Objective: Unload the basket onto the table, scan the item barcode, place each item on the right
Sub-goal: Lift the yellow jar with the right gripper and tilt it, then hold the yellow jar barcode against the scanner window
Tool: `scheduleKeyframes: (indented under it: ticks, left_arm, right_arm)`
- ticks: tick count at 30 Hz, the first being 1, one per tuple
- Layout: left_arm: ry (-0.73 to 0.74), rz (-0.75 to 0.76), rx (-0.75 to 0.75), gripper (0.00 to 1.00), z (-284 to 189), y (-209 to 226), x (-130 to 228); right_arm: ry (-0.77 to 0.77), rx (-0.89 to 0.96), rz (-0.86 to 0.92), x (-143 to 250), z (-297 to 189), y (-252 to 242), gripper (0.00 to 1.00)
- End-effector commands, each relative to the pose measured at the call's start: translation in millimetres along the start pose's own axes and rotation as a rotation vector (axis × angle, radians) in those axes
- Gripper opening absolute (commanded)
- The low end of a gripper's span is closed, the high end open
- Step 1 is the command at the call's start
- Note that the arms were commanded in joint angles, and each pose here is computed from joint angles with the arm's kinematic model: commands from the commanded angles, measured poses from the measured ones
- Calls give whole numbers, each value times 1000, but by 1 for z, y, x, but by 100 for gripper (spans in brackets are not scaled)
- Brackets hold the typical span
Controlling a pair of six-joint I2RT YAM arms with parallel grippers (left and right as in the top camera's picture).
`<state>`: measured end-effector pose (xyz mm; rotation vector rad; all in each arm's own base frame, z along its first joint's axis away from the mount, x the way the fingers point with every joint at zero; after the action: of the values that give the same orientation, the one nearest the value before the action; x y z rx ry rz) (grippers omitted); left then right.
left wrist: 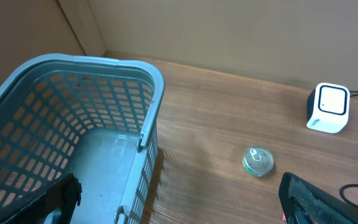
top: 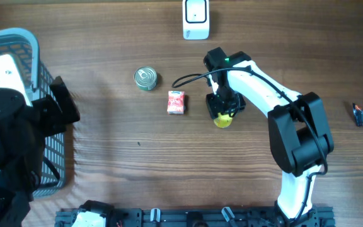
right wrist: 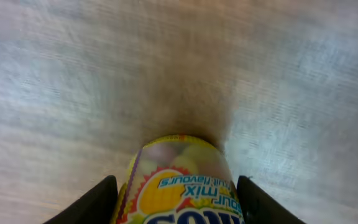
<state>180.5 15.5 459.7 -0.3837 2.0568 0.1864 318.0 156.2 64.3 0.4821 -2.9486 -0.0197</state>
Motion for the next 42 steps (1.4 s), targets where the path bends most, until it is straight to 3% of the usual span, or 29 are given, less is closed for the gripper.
scheduleKeyframes:
  ticks: [1, 8, 14, 17, 24, 26, 28, 32, 37, 39, 40, 42]
  left_arm:
    - [23, -10, -2, 100, 6, -1, 6]
    - [87, -32, -23, 100, 23, -6, 22]
    - [143, -114, 13, 100, 30, -14, 34]
    - [154, -109, 11, 100, 30, -13, 36]
    - [173, -99, 3, 100, 33, -14, 38]
    - [174, -98, 2, 100, 34, -15, 38]
    - [174, -98, 2, 100, 34, -15, 38]
    - [174, -98, 2, 100, 34, -15, 38]
    - [175, -98, 1, 100, 34, -15, 38]
    - [171, -98, -4, 100, 34, -14, 37]
    - [155, -96, -34, 100, 34, -10, 36]
    - [128, -91, -87, 100, 33, -3, 33]
  right_arm:
    - [101, -63, 64, 10, 16, 9, 45]
    - [260, -481, 145, 26, -22, 60, 45]
    - [517, -817, 342, 51, -60, 93, 47]
    - [585, -824, 382, 60, -67, 94, 45]
    - [584, -824, 381, 60, -67, 94, 44]
    - [577, -825, 374, 60, -66, 94, 36]
    - [452, -855, 293, 42, -59, 94, 30]
    - [259, -900, 218, 10, -53, 89, 30]
    - [-211, -959, 83, -71, -91, 51, 31]
    - [-505, -758, 40, -117, -105, 24, 31]
    - [-685, -522, 83, -146, -107, -1, 31]
    - [-871, -290, 104, -171, -120, -21, 31]
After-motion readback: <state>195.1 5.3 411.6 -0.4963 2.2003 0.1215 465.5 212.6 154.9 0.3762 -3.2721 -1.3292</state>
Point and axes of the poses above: each gripper's point midway between its finger pads, its own z axis out along the fingers, its own y axis along the line the jaws close on, x = y × z, the point moved 5 cm from there along -z, back along the fingers, and after that the axes turned 4 degrees about -z, right-handed, at the moved point
